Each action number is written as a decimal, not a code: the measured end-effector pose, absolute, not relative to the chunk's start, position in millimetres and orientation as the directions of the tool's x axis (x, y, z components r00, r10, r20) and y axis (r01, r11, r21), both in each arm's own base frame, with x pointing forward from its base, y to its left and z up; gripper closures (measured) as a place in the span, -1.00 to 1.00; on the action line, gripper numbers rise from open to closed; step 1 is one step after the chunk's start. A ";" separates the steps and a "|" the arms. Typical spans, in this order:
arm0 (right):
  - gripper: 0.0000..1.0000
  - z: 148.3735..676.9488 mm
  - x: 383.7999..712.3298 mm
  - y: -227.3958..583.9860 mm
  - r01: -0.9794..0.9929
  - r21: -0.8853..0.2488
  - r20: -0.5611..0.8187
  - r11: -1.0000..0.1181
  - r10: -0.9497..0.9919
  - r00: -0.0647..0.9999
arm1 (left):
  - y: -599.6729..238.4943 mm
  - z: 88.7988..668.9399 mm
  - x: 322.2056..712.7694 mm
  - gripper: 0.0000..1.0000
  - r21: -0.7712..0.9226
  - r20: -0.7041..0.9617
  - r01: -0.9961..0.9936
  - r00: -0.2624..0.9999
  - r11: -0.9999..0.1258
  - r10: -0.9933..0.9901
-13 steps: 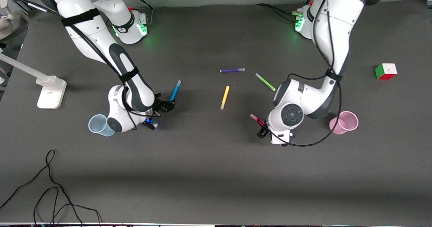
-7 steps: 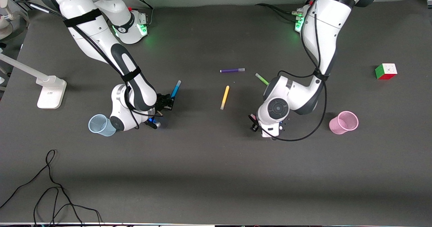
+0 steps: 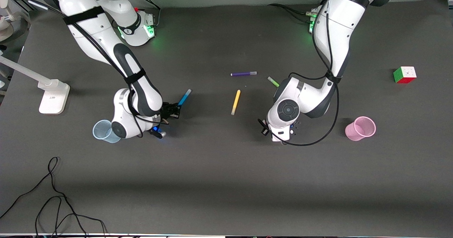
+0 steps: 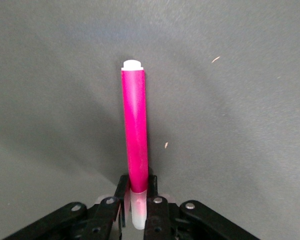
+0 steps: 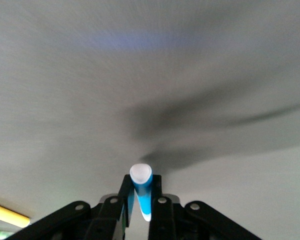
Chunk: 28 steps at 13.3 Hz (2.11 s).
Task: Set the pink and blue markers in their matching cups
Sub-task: 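Carry the blue marker into the blue cup while the left gripper carries pink, then release the blue marker with the right gripper while the left gripper releases pink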
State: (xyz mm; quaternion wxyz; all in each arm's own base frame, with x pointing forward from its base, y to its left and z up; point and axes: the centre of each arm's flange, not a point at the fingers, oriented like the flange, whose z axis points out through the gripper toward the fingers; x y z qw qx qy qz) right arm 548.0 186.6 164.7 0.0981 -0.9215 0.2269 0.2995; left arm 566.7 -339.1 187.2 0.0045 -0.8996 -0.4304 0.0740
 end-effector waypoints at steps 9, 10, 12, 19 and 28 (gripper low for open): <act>0.66 414.2 602.5 45.8 -0.330 -0.035 -0.053 -0.943 -0.328 0.943 | -149.5 425.3 661.9 0.66 -0.187 -0.274 0.706 0.631 -0.683 0.726; 0.66 425.3 603.9 34.2 -0.288 -0.017 -0.005 -0.957 -0.288 0.958 | -112.5 444.7 666.8 0.66 -0.148 -0.335 0.717 0.612 -0.681 0.716; 0.66 430.0 607.2 8.2 -0.211 -0.005 0.055 -0.977 -0.211 0.976 | -29.8 456.0 672.2 0.66 -0.038 -0.474 0.768 0.549 -0.639 0.688; 0.66 364.1 594.6 -43.4 -0.103 0.039 0.188 -0.994 -0.094 0.978 | 125.1 371.4 644.9 0.66 0.140 -0.754 0.872 0.401 -0.469 0.521; -0.76 366.3 590.9 -40.9 -0.098 0.034 0.151 -0.995 -0.092 0.984 | 169.5 299.5 597.9 0.66 0.248 -0.850 0.900 0.380 -0.359 0.364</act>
